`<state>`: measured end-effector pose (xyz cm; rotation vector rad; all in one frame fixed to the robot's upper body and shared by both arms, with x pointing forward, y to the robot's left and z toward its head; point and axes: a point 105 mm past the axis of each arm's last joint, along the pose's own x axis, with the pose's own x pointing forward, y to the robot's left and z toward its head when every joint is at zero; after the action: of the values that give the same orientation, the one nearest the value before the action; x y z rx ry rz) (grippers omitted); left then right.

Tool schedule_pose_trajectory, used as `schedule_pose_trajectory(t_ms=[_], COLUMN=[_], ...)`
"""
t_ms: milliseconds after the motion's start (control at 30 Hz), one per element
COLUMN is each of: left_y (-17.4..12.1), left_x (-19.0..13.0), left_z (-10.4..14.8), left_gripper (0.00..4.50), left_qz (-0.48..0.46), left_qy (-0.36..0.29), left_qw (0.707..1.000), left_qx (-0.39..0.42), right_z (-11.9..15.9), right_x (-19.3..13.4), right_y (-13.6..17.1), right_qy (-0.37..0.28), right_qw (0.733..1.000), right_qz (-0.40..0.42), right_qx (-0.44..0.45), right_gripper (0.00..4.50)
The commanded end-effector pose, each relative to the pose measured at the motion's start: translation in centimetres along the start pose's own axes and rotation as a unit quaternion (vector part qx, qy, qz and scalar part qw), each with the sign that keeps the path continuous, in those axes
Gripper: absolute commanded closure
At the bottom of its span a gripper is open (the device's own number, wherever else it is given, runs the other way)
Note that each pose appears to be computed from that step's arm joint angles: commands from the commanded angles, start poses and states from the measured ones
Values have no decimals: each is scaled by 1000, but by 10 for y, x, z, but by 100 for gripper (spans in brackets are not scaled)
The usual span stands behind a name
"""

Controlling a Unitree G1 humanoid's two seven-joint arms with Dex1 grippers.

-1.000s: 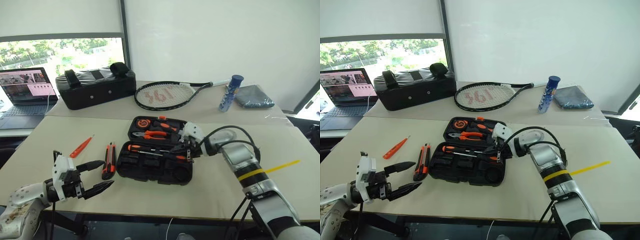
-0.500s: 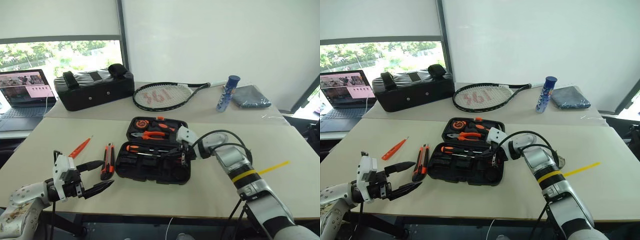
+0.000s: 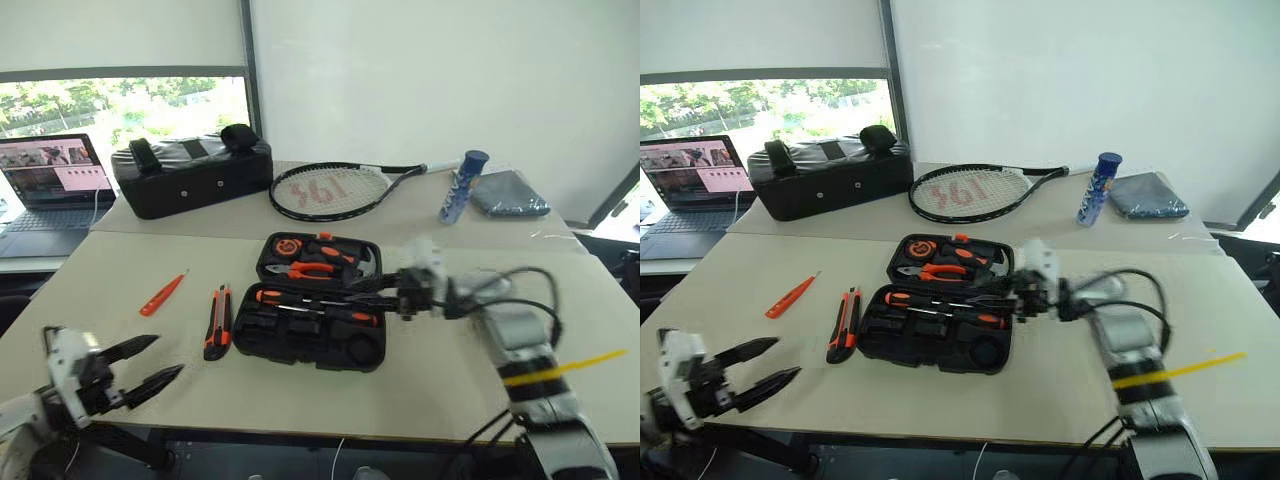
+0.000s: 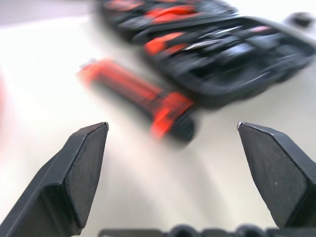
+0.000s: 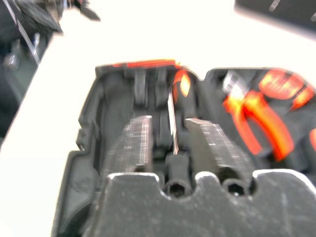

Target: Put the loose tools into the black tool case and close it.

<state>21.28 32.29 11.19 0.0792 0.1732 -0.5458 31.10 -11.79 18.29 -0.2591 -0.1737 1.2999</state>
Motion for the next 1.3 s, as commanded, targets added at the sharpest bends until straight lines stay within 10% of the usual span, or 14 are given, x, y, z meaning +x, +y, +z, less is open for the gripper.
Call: schedule_pose_trajectory(t_ms=[33, 133, 233, 767, 1167, 1300], left_y=[28, 42, 47, 87, 100, 96], left_x=[-35, -52, -56, 79, 124, 132], left_z=[0, -4, -5, 51, 36, 32], left_gripper=[0, 0, 0, 0, 0, 113], left_qz=[99, 155, 169, 107, 78, 66], left_qy=[6, 9, 7, 112, 201, 214], left_qw=[995, 988, 985, 988, 976, 975], left_qx=[4, -9, -29, -17, -9, -15], right_z=[6, -8, -17, 21, 17, 18], right_x=[-36, -61, -76, -52, -50, -44], right_y=[17, 33, 48, 60, 68, 72], right_qy=[-44, -54, -59, -126, -123, -129], right_qw=[997, 994, 993, 979, 977, 978], right_qz=[-40, -83, -103, -141, -164, -154], right_qx=[-47, -56, -12, -70, -58, -51], right_gripper=[132, 28, 13, 13, 13, 0])
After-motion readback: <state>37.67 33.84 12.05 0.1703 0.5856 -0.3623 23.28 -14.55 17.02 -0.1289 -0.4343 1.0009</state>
